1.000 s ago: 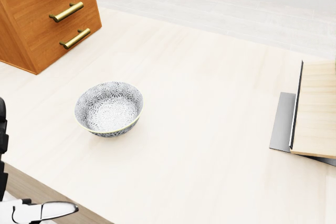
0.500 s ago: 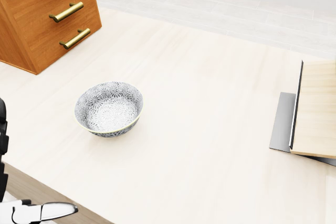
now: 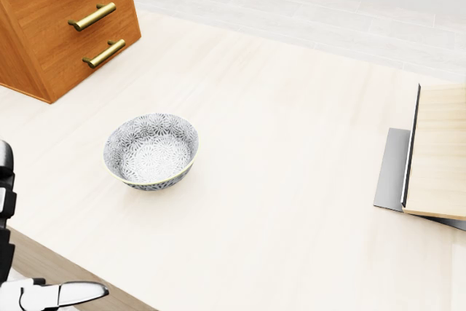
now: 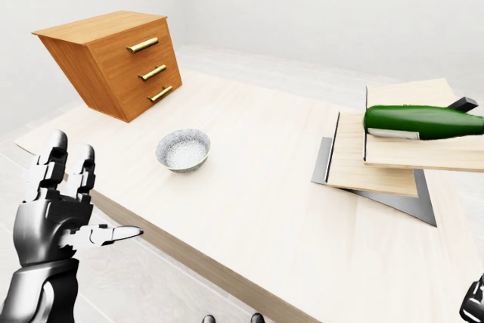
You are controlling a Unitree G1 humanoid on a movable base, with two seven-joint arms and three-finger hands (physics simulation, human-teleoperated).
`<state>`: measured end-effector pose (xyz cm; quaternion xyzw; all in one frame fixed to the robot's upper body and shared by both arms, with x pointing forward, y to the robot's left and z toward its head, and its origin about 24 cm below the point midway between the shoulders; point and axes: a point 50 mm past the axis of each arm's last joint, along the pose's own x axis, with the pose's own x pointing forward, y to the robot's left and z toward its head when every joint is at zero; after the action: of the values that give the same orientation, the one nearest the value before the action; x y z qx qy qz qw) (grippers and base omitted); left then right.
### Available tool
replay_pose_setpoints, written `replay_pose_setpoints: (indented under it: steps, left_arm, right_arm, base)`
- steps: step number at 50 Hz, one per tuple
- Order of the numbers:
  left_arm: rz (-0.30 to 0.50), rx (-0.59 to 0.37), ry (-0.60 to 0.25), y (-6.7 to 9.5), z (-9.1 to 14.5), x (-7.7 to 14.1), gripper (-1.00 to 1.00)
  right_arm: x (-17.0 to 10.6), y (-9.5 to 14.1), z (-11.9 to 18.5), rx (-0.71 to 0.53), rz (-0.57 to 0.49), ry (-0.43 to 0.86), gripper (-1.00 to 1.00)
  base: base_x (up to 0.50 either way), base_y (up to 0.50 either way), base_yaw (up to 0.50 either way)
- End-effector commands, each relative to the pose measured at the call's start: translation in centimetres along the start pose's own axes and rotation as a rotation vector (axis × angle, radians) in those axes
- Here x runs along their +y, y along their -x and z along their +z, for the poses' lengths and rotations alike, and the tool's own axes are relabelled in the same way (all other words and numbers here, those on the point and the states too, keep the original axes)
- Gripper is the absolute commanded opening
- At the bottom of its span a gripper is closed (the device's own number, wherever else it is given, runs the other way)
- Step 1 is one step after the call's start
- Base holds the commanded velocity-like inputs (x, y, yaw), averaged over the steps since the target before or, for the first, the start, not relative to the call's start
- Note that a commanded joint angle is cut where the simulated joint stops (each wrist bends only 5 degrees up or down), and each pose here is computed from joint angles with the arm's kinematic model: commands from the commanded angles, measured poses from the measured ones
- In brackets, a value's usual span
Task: Put the wine bottle on the wine rack.
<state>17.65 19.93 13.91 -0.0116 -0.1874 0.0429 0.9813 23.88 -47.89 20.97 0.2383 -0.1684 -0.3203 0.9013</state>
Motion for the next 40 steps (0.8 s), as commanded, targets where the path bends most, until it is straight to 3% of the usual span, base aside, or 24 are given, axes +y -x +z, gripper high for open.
replay_pose_setpoints:
  steps: [1, 26, 40]
  left_arm:
    - [-0.001, 0.013, 0.003, 0.0, -0.3, 0.0, 1.00]
    - [-0.008, 0.003, -0.002, 0.2, 0.1, -0.4, 1.00]
    - [-0.007, 0.005, -0.002, 0.3, 0.1, -0.3, 1.00]
  right_arm:
    - [-1.7, 0.8, 1.1, -0.021, -0.015, 0.016, 1.00]
    - [-4.4, 2.0, 2.1, -0.011, -0.038, 0.072, 1.00]
    - [-4.7, 2.8, 4.2, -0.094, -0.058, 0.048, 1.00]
  base:
    - [0.00, 0.00, 0.00]
    - [0.00, 0.00, 0.00]
    - [0.00, 0.00, 0.00]
